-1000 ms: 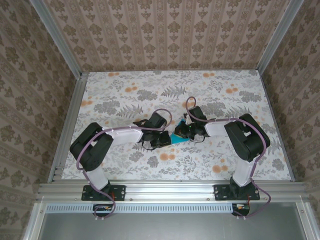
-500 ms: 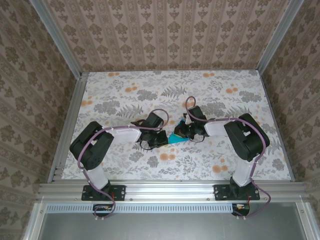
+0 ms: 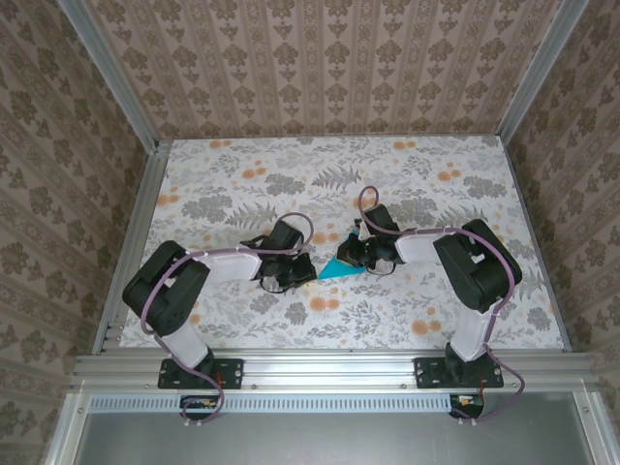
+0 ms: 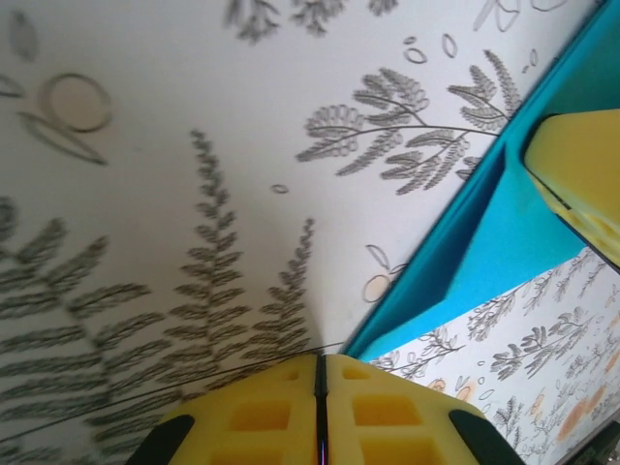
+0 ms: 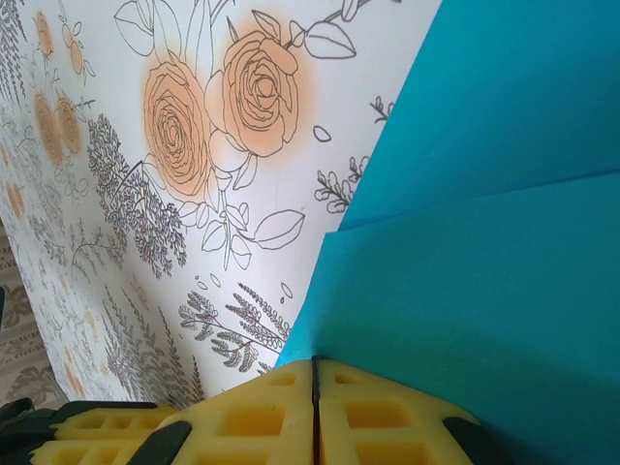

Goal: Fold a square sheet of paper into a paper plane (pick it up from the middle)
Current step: Fourth fold the wing at the center of the table.

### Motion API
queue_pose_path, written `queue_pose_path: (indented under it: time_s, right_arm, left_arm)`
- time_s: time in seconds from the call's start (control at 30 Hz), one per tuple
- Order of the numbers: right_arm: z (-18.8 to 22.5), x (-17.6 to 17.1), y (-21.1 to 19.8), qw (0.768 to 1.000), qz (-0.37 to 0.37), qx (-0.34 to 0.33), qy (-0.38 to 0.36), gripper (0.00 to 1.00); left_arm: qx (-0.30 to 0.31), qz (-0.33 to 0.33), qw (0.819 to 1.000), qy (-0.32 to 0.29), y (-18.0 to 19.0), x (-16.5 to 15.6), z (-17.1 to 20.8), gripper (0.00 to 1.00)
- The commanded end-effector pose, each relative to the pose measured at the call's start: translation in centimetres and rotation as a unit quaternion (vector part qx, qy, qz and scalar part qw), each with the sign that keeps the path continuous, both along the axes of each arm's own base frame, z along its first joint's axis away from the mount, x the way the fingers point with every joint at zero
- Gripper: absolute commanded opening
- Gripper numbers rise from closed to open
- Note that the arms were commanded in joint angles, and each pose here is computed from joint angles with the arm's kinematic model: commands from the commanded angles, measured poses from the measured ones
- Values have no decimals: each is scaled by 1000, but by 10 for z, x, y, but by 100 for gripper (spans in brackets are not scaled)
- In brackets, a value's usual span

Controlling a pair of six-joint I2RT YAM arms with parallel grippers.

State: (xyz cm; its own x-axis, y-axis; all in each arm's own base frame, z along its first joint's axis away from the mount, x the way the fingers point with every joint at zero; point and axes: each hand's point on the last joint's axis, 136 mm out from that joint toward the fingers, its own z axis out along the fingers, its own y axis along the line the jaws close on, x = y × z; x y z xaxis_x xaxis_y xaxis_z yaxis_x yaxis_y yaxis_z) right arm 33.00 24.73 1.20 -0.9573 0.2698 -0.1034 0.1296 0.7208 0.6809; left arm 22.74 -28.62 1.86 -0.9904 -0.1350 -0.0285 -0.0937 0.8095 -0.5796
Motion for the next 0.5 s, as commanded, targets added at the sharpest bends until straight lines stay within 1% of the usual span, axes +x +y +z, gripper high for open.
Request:
queue_pose_path:
  time_s: [0.0, 0.1, 0.23, 0.37, 0.47]
  right_arm:
    - [-52, -27, -36, 992, -22, -99, 70, 9]
    - [-51, -26, -35, 993, -22, -97, 67, 9]
    - [-51, -26, -35, 993, -22, -96, 67, 10]
    - [-49, -25, -33, 993, -22, -91, 66, 9]
    - [-47, -23, -31, 994, -21, -83, 62, 9]
  left_arm:
    - [16, 6, 1000, 0, 12, -3, 0, 10]
    - [-18, -18, 999, -39, -5, 4, 20, 10]
    - [-39, -44, 995, -75, -22, 9, 40, 10]
    - [-52, -67, 994, -75, -39, 11, 41, 10]
    - [-47, -73, 994, -67, -44, 12, 34, 9]
